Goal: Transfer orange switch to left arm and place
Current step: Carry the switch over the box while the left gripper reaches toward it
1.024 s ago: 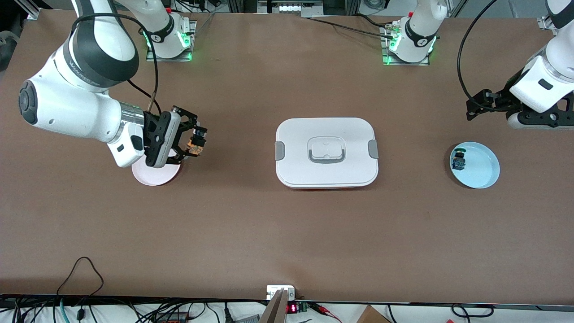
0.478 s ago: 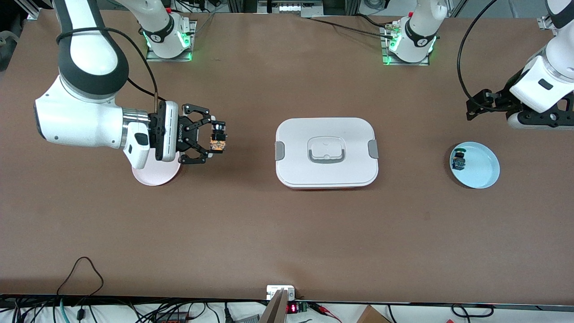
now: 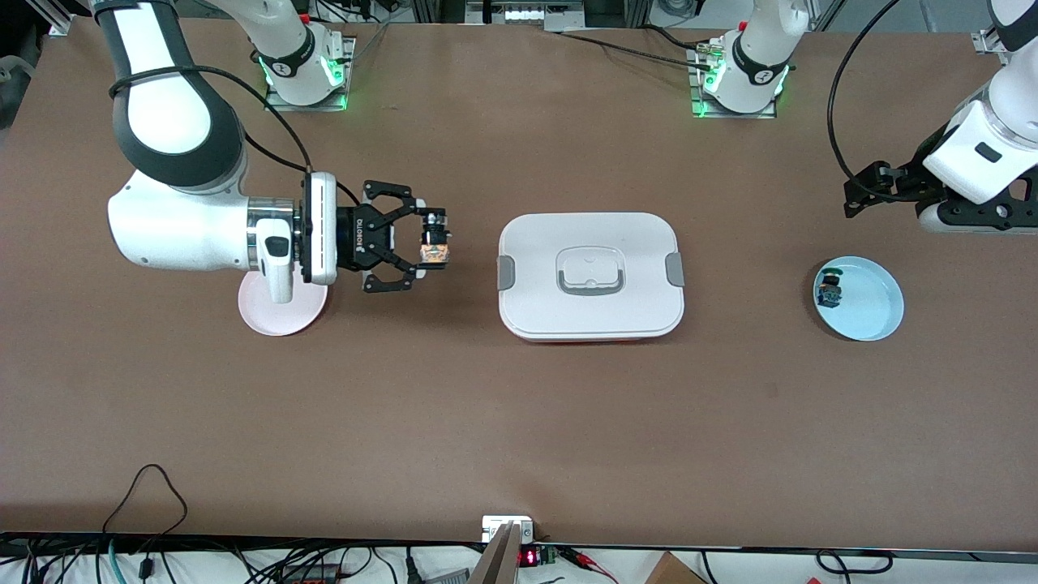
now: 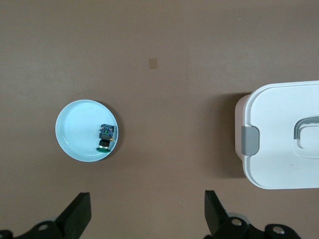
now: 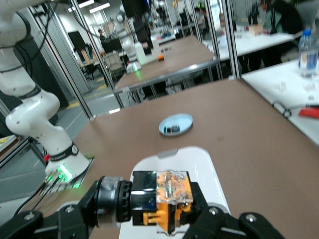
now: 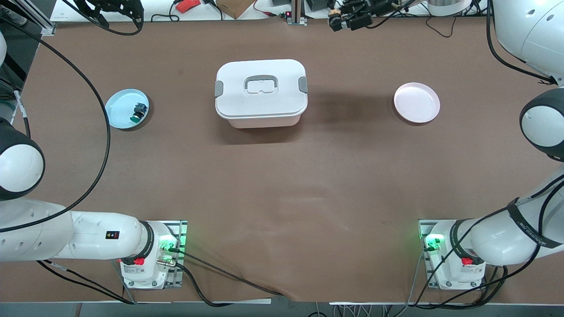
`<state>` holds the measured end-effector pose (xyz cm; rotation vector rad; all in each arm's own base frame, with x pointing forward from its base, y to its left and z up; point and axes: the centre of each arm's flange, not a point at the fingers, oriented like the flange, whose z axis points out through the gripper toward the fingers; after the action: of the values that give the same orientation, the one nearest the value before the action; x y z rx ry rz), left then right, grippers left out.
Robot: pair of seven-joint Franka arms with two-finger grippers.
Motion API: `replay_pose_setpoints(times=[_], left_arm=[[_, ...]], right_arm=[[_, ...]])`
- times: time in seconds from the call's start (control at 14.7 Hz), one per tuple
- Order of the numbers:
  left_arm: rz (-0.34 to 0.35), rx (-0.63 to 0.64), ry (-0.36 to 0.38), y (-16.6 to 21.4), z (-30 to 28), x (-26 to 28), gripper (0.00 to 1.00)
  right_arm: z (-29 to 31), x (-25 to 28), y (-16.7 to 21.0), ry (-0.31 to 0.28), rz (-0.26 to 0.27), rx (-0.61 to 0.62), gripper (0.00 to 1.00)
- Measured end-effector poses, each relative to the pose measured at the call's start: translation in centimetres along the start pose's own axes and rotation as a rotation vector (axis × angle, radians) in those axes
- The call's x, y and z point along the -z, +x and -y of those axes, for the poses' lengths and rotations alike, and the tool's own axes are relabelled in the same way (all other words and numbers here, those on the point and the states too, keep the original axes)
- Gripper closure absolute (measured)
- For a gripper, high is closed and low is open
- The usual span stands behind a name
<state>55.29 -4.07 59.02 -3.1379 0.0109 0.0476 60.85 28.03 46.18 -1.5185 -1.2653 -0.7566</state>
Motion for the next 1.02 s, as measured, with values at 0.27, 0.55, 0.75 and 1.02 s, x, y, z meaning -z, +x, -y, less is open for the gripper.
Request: replay_pose_setpoints(times=[0.27,0.55,0.75,1.02], left_arm=[[0.107,-0.006,-0.128,-0.6,-1.9,-1.5,0.0],[0.239,-0.011,-0.294,-1.4,-3.6,-2.7,0.0],[0.254,-0.014,-0.476,-1.5,-5.4,-1.8,0.0],[0.249,-0.015,-0.808,-0.9,-7.3,0.1,0.0]], right_arm=[[0.7,-2.8,1.2,0.008,-0.113,0.056,0.28],[1.6,-6.8,1.6,0.006,-0.189,0.067,0.28],[2.2,-10.0,1.4,0.001,-0.225,0.031,0.28],[2.9,-13.3,1.3,-0.023,-0.239,0.007,0.28]])
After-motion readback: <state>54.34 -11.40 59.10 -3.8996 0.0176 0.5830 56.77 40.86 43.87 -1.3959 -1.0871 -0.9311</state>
